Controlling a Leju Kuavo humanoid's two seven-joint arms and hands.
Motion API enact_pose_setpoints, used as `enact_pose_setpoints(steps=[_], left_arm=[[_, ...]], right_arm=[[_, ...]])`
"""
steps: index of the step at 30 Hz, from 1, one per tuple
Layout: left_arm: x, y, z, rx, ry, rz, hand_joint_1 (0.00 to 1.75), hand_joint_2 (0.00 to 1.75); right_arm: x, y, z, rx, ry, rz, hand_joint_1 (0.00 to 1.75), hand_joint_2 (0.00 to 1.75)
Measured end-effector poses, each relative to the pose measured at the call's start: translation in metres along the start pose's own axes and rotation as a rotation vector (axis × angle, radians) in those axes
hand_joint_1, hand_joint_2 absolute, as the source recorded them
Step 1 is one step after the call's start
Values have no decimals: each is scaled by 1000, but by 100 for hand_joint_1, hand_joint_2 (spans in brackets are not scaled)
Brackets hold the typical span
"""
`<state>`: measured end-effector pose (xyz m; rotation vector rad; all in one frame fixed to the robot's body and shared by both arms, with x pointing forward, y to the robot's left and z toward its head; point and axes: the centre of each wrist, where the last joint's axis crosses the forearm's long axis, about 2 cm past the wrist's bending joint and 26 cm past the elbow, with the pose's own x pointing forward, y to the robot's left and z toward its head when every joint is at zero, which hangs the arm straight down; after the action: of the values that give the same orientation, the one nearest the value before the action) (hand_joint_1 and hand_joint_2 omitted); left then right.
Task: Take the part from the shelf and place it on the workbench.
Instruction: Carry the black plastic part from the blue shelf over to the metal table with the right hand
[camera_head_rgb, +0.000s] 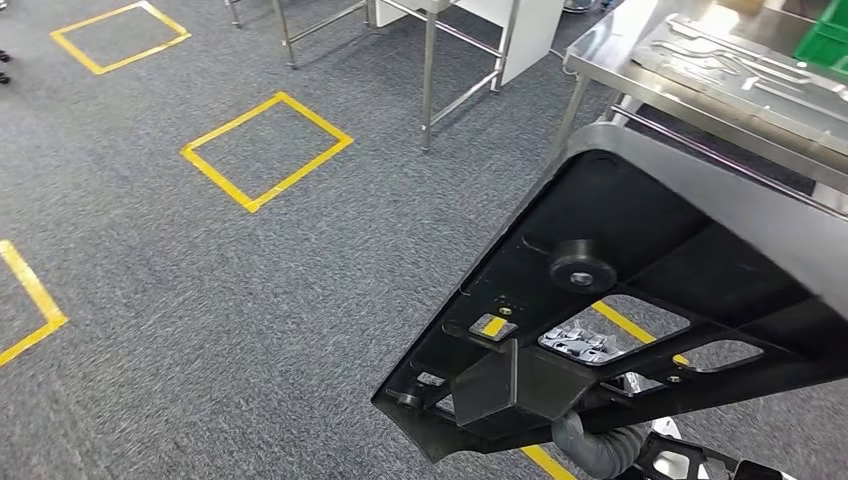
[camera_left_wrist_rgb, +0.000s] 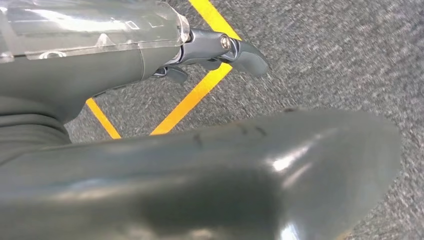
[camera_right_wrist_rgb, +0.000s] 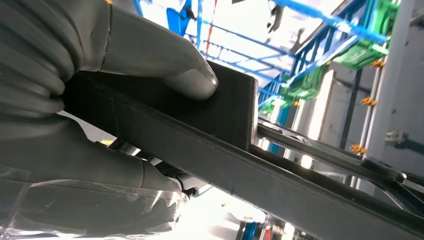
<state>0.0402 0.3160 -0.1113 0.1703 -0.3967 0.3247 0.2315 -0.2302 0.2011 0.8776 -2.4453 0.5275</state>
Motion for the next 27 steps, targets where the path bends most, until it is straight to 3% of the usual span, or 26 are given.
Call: enact_pose_setpoints(steps=[27], left_arm=[[4,-6,-1,-21,-10,20,0,0]], right_arm=[[10,4,-8,13,-18,26,171,175]])
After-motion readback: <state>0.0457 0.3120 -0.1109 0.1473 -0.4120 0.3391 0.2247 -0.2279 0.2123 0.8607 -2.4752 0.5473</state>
